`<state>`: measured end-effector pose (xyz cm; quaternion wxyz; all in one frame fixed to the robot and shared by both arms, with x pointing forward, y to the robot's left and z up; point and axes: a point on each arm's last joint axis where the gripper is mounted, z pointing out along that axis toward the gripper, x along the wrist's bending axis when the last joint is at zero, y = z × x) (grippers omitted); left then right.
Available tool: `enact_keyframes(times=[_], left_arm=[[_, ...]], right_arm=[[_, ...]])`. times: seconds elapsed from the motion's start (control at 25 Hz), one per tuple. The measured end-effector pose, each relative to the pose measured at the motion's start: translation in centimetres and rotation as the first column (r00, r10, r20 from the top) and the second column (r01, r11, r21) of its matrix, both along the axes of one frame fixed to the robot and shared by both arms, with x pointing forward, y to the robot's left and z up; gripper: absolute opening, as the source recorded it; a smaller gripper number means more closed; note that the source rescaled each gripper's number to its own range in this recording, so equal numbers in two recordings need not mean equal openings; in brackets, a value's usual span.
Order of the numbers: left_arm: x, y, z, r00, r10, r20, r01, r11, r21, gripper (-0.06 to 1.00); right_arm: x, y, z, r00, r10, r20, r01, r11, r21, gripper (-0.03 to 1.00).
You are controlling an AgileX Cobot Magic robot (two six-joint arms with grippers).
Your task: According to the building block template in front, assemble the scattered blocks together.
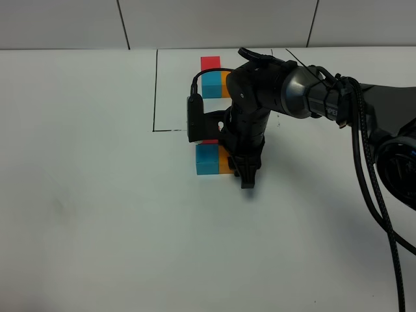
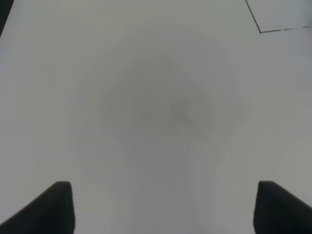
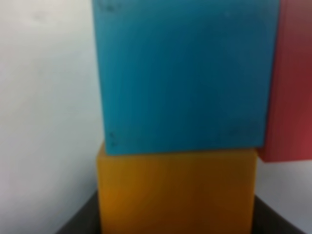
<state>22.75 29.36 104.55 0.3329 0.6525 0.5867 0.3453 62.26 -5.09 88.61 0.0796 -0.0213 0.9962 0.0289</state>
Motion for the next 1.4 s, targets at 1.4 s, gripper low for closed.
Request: enact_keyframes(times=[1.4], left_arm=[[0.0, 0.0, 0.0, 1.0, 0.0, 0.0, 0.0, 1.0, 0.0, 0.71]], right_arm=[[-0.6, 0.1, 4.2, 0.998, -0.056, 0.03, 0.053, 0.995, 0.078, 0.6]])
